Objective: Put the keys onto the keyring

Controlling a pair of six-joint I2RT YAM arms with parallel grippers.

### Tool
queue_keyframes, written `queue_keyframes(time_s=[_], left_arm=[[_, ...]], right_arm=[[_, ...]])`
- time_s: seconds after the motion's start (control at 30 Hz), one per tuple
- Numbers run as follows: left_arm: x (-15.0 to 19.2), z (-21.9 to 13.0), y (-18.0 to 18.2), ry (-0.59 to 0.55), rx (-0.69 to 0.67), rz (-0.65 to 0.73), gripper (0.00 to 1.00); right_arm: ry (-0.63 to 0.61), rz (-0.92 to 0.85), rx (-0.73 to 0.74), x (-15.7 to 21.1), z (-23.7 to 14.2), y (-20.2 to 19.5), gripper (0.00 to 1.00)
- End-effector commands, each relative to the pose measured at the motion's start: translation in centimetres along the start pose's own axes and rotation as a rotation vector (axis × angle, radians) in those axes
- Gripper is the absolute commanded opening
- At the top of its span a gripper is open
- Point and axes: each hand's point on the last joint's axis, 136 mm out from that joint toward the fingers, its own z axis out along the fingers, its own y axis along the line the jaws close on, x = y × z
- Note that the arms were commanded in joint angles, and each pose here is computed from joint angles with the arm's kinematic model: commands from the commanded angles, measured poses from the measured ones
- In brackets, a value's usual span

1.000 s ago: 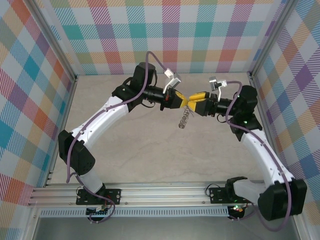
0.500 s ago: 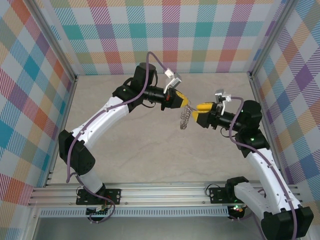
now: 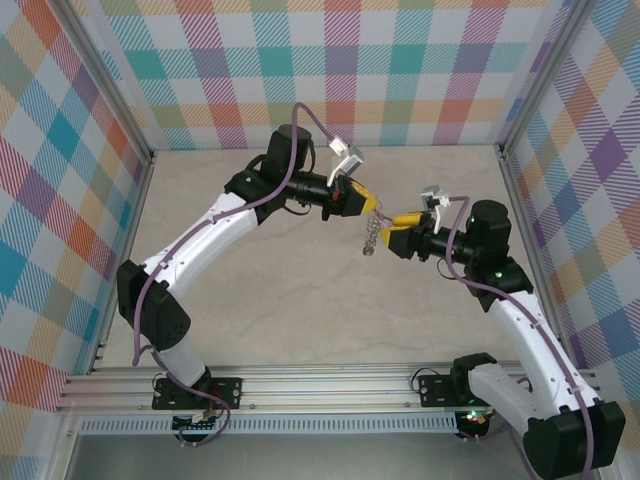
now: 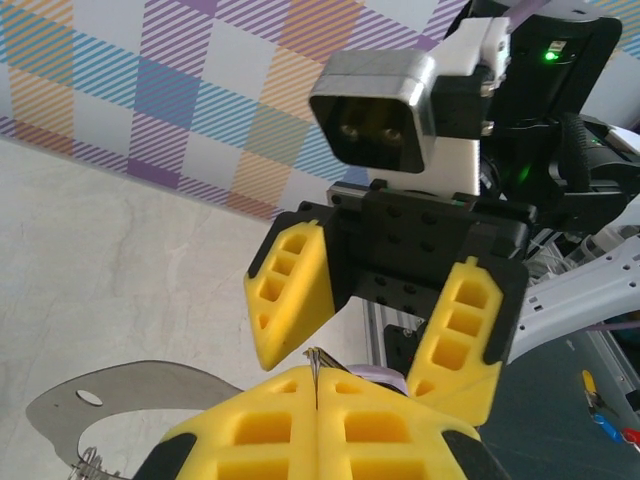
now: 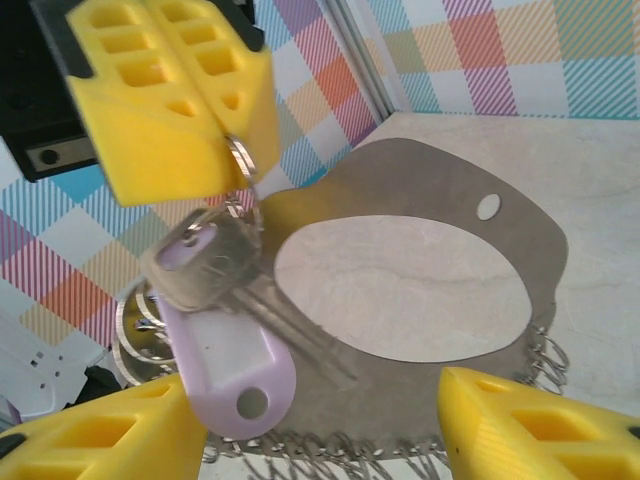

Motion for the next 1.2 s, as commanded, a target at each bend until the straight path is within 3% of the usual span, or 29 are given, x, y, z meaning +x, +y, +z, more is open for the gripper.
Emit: queue_keyframes(time_s=[0.0, 0.27, 0.53, 0.73, 0.77, 0.83, 0.9, 1.03, 1.17], left_arm=[[-2.2, -0.5, -2.5, -0.04, 0.048, 0.067, 0.0], [-1.8, -0.4, -2.5, -0.029, 0.051, 0.061, 0.0], [-1.6, -0.4, -2.4, -0.027, 0.047, 0.06, 0.0], [-1.5, -0.4, -1.9, -0.032, 0.006, 0.055, 0.0], [-1.6, -0.5, -1.6, -0.036, -0.012, 0.051, 0.0], [-1.8, -0.6, -0.9, -0.05, -0.055, 0.04, 0.0], [-2.1, -0.8, -0.3, -0.072, -0.107, 0.028, 0.0], [-3.0, -1.5, 1.7, -0.152, -0.235, -0.002, 0.0], [-3.3, -2.1, 2.8, -0.21, -0.339, -0.014, 0.0]], right_arm=[[-0.017, -0.056, 0.001, -1.4, 0.2, 0.4, 0.61], [-0.054, -0.109, 0.03, -3.7, -0.1, 0.9, 0.54], [-0.087, -0.147, 0.035, -5.4, -0.7, 1.7, 0.13], [-0.143, -0.119, 0.122, -6.3, -1.4, 0.8, 0.0], [-0.162, -0.1, 0.167, -6.5, -1.7, 0.1, 0.03], [-0.194, -0.06, 0.235, -6.9, -2.2, -0.9, 0.31], [-0.207, -0.027, 0.243, -6.9, -2.4, -1.0, 0.46], [-0.213, 0.073, 0.214, -6.7, -2.1, -1.0, 0.57], [-0.206, 0.208, 0.156, -6.1, -1.0, -1.3, 0.62]])
